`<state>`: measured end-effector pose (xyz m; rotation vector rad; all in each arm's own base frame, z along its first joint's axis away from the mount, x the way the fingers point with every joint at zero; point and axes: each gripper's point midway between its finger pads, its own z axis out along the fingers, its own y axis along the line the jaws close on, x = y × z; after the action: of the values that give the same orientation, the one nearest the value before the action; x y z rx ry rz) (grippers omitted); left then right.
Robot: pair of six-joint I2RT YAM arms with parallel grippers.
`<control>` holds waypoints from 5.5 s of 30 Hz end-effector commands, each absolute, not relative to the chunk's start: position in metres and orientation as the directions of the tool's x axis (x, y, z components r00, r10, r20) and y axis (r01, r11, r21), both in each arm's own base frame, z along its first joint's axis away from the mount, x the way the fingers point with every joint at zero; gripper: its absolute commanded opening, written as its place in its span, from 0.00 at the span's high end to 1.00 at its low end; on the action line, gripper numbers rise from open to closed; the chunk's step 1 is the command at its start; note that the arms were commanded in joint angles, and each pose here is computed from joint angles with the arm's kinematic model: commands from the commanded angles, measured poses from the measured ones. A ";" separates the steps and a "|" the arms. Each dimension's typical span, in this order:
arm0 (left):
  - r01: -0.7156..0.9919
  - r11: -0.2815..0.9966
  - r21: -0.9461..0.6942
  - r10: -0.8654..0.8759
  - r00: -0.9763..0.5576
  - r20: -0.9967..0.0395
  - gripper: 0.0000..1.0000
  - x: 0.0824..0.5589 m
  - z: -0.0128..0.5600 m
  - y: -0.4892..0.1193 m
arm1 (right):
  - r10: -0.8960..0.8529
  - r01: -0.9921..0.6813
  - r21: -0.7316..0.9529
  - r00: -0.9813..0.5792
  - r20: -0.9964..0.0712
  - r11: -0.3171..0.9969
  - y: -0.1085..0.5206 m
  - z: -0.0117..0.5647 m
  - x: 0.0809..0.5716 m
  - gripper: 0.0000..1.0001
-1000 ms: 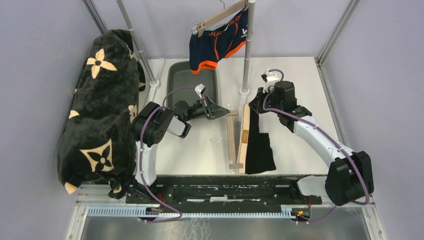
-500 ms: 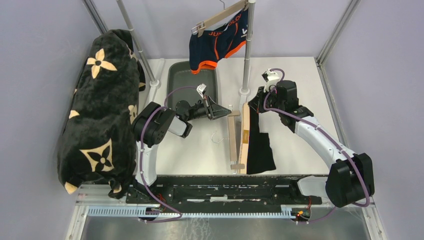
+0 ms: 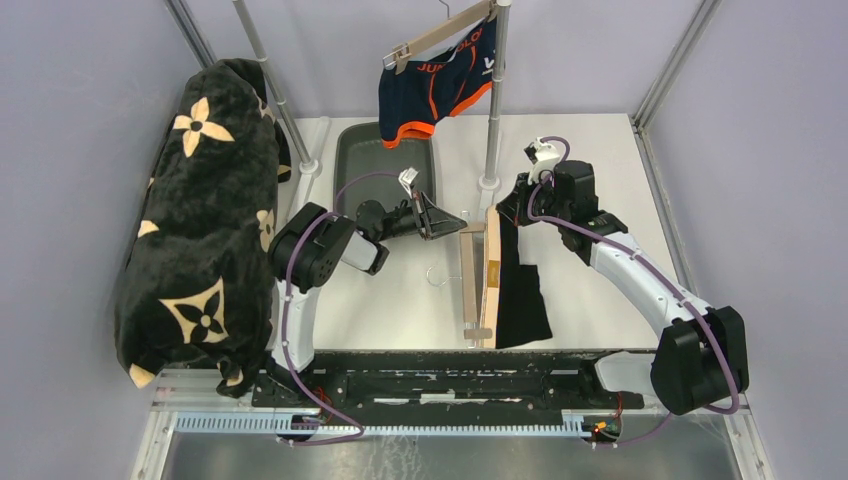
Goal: Clip the underwear to the hanger
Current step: Clamp the underwear onto the hanger, then place the hanger at the clothesline.
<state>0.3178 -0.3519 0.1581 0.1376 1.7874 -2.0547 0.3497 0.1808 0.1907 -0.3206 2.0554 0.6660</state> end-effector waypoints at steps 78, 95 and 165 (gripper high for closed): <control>0.574 -0.271 -0.773 -0.207 -0.819 -0.536 0.49 0.280 0.218 -0.376 | 0.057 -0.514 0.276 -0.401 -0.914 0.812 0.178 0.246 0.366 0.99; 0.562 -0.282 -0.778 -0.215 -0.827 -0.519 0.68 0.283 0.220 -0.383 | 0.069 -0.512 0.304 -0.427 -0.902 0.803 0.183 0.245 0.369 0.67; 0.437 -0.232 -0.869 -0.330 -0.876 -0.352 0.37 0.342 0.219 -0.388 | -0.160 -0.184 -0.075 -0.502 -0.850 0.980 0.184 0.159 0.288 0.80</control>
<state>0.3405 -0.3941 0.1756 0.0642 1.7249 -2.0856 0.2761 0.1789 0.1194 -0.3393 2.2153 -0.0319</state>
